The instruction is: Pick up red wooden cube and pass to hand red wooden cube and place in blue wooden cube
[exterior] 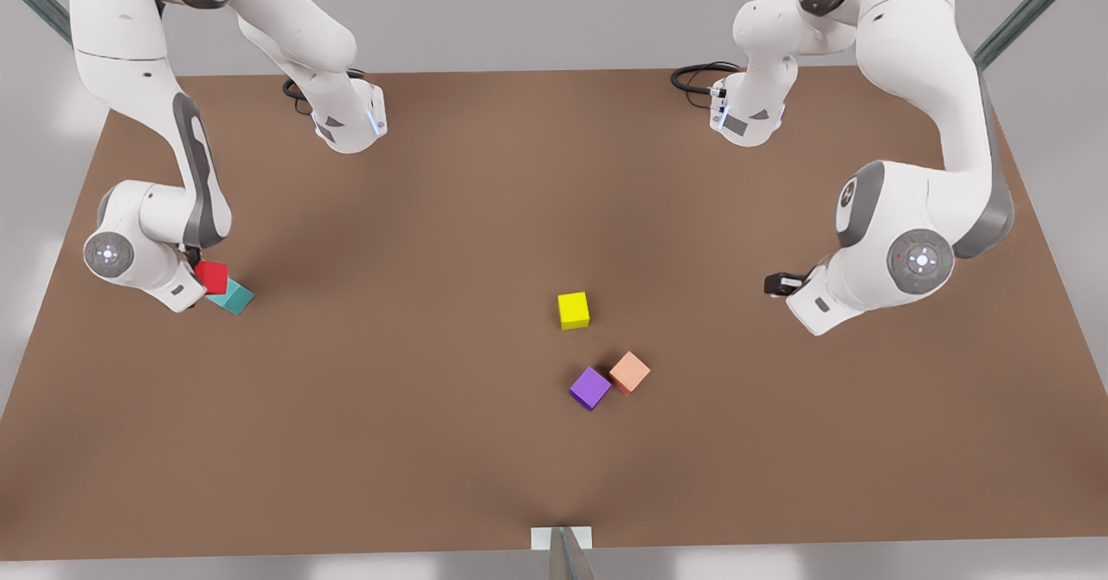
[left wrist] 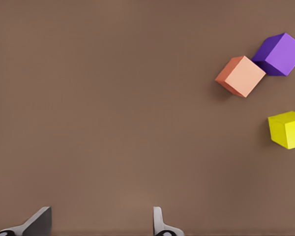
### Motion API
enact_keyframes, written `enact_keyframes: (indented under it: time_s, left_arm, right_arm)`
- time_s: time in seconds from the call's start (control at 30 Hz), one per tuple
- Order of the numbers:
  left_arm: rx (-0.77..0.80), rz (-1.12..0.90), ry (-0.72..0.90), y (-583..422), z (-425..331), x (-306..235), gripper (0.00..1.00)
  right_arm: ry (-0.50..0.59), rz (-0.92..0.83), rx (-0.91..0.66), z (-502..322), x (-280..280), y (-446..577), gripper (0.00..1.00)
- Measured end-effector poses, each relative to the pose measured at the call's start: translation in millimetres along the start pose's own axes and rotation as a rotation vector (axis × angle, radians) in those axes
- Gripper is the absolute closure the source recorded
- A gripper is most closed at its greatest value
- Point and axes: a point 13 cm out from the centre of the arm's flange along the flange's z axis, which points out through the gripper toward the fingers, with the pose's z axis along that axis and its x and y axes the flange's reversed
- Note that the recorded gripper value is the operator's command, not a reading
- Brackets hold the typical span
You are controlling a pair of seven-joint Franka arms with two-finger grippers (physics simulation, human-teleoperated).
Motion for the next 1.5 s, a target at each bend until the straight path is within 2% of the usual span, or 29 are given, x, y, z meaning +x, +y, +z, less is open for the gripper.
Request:
enact_keyframes:
  time_s: [0.13, 0.17, 0.2, 0.7, 1.0, 1.1, 1.23, 1.33, 1.4, 1.5]
  left_arm:
    - [-0.001, 0.002, 0.007, -1, 3, 0, 0.0]
    - [-0.001, 0.002, 0.008, -1, 3, 0, 0.0]
    - [-0.001, 0.002, 0.01, -1, 3, 0, 0.0]
    - [-0.003, 0.002, 0.013, -2, 4, 1, 0.0]
    - [-0.005, 0.008, 0.013, -7, 4, 1, 0.0]
    - [-0.005, 0.008, 0.013, -7, 4, 1, 0.0]
    - [-0.005, 0.008, 0.012, -7, 4, 1, 0.0]
    - [-0.005, 0.008, 0.012, -7, 4, 1, 0.0]
    - [-0.005, 0.008, 0.013, -7, 4, 1, 0.0]
    - [-0.005, 0.008, 0.015, -7, 4, 1, 0.0]
  right_arm:
    - [-0.003, -0.014, 0.01, 8, 1, -4, 0.37]
    - [-0.003, -0.018, 0.014, 9, 1, -5, 0.29]
    - [-0.003, -0.022, 0.019, 9, 1, -6, 0.0]
    - [-0.008, -0.059, 0.042, 4, 2, -11, 0.0]
    - [-0.066, -0.034, 0.036, -61, -14, -16, 0.0]
    - [-0.161, 0.035, 0.049, -107, -28, -54, 0.0]
    - [-0.228, 0.114, 0.009, -147, -141, -118, 0.0]
    - [-0.208, 0.268, -0.03, -162, -196, -130, 0.0]
    - [-0.199, 0.394, -0.02, -194, -199, -121, 0.0]
    - [-0.209, 0.588, 0.063, -283, -170, -94, 0.0]
